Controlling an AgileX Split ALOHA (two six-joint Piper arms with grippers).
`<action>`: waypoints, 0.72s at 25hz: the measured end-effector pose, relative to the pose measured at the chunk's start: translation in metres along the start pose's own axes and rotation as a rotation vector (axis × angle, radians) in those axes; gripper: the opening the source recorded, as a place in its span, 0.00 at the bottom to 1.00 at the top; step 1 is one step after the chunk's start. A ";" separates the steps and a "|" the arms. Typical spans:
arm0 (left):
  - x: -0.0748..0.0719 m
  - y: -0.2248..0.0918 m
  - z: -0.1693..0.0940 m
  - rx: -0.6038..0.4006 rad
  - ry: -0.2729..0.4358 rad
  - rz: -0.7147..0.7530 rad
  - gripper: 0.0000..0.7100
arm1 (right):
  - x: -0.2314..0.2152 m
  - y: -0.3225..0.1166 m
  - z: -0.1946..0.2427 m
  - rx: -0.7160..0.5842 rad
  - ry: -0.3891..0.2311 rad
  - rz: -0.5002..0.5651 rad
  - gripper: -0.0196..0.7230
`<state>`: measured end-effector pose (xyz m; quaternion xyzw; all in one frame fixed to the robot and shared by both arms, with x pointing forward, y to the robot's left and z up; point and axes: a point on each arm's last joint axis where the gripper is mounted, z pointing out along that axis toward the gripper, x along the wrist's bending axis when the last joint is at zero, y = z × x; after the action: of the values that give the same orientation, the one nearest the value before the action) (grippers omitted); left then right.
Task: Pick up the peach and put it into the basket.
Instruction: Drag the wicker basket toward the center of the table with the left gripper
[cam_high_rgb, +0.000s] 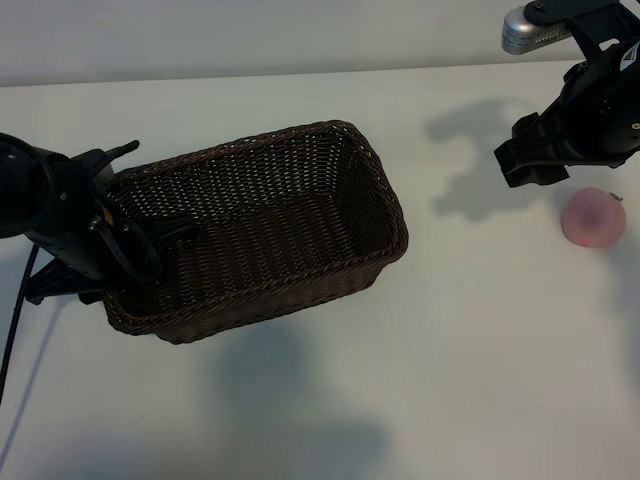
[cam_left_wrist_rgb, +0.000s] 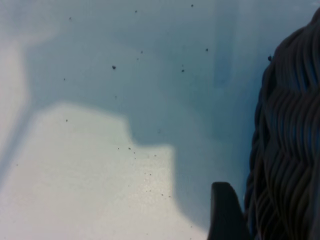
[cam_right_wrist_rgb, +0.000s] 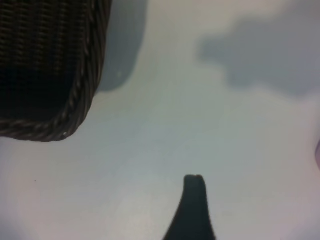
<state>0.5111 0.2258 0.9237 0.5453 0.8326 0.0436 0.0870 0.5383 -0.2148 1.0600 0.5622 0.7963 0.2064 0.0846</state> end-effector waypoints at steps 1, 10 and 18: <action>0.000 0.000 0.000 0.001 0.001 0.003 0.62 | 0.000 0.000 0.000 0.000 0.000 0.000 0.83; -0.001 -0.002 0.000 0.018 -0.015 0.022 0.62 | 0.000 0.000 0.000 0.001 -0.001 -0.001 0.83; 0.005 0.005 -0.011 0.037 -0.151 0.011 0.59 | 0.000 0.000 0.000 0.001 -0.001 -0.001 0.83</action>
<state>0.5122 0.2325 0.9348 0.5533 0.8211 -0.0128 0.1393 0.5383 -0.2149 1.0600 0.5620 0.7966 0.2060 0.0847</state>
